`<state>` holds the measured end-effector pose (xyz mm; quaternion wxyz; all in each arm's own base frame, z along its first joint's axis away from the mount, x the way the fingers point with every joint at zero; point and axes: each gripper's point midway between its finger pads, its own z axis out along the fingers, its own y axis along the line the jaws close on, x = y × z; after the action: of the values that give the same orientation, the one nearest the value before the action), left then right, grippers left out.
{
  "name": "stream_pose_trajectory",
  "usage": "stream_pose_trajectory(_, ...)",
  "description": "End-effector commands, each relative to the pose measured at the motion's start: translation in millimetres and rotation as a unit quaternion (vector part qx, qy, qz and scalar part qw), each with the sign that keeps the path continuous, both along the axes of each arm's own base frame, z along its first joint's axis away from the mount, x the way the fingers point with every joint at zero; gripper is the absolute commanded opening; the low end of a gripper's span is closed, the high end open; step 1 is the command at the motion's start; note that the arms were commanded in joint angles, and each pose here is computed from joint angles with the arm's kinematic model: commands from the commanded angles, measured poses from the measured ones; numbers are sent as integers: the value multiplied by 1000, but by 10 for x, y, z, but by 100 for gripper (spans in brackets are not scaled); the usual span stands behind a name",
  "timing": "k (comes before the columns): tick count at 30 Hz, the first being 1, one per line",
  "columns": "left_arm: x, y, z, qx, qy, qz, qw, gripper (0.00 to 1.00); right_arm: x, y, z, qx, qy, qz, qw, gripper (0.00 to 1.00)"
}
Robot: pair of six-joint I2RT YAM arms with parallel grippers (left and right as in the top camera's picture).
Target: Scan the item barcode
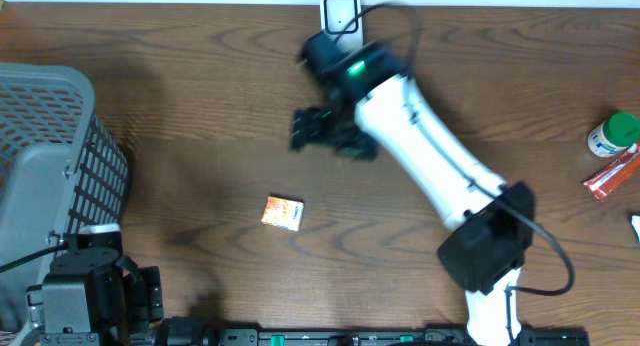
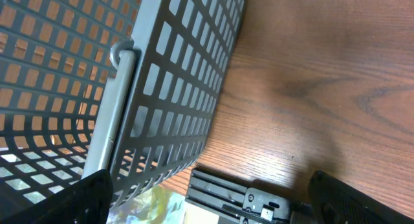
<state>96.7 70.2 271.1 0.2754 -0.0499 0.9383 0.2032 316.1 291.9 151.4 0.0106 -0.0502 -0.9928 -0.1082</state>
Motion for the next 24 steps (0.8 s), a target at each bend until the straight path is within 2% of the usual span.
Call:
stream_pose_trajectory(1, -4, 1, 14, 0, -3, 1, 1000, 96, -211, 232, -243, -14, 19, -61, 998, 99)
stream_pose_trajectory(8, -5, 1, 14, 0, -3, 1, 1000, 96, -471, 695, -851, 15, -22, 42, 999, 99)
stream_pose_trajectory(16, -4, 0, 14, 0, -3, 1, 1000, 96, -618, 503, -1176, -18, -2, 44, 999, 99)
stream_pose_trajectory(24, -5, 1, 14, 0, -3, 1, 1000, 96, -597, 602, -1300, 12, -13, 53, 998, 99)
